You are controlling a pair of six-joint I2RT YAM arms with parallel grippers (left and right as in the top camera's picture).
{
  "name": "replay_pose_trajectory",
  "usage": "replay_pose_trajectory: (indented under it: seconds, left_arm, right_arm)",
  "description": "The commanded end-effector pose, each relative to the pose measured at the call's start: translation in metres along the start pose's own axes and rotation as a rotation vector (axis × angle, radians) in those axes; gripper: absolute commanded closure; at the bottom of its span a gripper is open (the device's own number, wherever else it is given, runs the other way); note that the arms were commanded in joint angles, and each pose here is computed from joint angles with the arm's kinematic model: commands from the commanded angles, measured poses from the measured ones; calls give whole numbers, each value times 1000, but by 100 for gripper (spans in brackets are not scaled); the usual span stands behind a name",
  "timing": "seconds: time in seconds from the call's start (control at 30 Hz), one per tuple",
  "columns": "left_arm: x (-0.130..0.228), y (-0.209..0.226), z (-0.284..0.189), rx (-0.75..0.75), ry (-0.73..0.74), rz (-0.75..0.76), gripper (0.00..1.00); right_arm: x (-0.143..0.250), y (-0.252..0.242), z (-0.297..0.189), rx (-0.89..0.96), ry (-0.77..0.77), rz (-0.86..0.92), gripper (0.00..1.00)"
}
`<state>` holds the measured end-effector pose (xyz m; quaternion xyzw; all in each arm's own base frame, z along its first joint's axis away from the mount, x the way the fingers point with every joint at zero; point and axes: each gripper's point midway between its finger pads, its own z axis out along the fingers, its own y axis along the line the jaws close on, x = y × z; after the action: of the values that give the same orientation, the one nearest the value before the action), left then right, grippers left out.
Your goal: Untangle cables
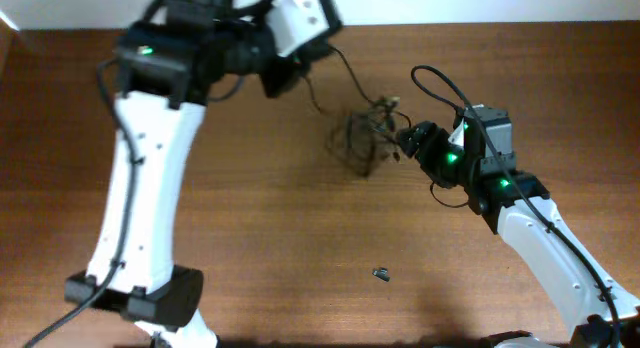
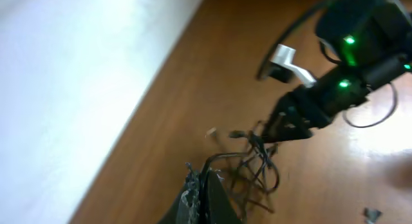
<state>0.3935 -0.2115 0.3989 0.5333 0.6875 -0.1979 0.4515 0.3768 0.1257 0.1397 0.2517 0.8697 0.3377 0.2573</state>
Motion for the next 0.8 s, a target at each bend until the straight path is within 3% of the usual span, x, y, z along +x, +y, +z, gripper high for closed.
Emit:
replay_pose_trajectory:
  seconds: [0.0, 0.37, 0.57, 0.67, 0.77]
  left_arm:
    - [-16, 11, -56, -117, -62, 14, 100]
    - [12, 49, -101, -264, -35, -104, 100]
    - [39, 74, -119, -399, 49, -214, 100]
    - [33, 65, -114, -338, 9, -237, 100]
    - [24, 46, -103, -237, -31, -247, 100]
  right_arm:
    - [-1, -11, 0, 55, -21, -42, 28]
    - [1, -26, -1, 126, -22, -27, 28]
    - [2, -48, -5, 233, -38, -11, 28]
    - [2, -42, -4, 205, -31, -13, 29]
    - [3, -16, 0, 78, -4, -33, 37]
